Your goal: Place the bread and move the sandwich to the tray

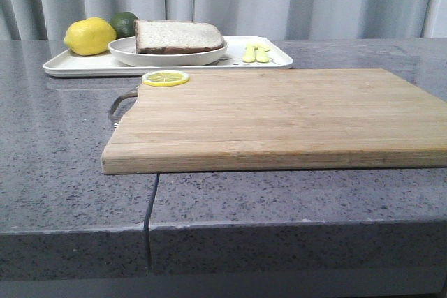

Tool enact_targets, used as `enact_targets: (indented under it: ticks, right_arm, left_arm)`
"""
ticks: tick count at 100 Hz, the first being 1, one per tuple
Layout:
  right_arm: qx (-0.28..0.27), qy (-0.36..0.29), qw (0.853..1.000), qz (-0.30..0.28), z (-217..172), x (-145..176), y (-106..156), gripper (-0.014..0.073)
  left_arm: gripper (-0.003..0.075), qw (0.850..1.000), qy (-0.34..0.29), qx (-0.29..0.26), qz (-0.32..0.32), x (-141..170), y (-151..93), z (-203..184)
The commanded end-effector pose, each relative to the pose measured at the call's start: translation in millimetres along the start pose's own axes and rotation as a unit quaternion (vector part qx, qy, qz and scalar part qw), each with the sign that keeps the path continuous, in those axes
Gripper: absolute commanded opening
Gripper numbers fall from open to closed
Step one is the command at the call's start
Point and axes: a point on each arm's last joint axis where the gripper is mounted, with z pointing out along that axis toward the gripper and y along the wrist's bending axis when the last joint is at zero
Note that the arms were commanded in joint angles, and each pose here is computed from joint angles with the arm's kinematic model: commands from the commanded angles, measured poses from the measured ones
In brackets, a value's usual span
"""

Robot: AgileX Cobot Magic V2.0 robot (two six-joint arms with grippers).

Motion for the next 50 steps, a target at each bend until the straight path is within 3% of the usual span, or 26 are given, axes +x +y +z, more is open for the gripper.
enact_targets:
  ticks: [1, 19, 50]
  right_arm:
    - [0.008, -0.048, 0.999, -0.001, -3, -15, -2, 0.0448]
    - [0.01, -0.053, 0.999, -0.008, -2, -14, -2, 0.0448]
    - [0.01, -0.051, 0.999, -0.009, 9, 11, 0, 0.0448]
  left_arm:
    - [0.0348, 0.998, -0.061, 0.017, -0.014, 6, 0, -9]
    - [0.0348, 0.998, -0.058, 0.018, -0.019, 41, 5, -20]
    - [0.0348, 0.999, -0.041, 0.014, -0.019, 73, 9, -18]
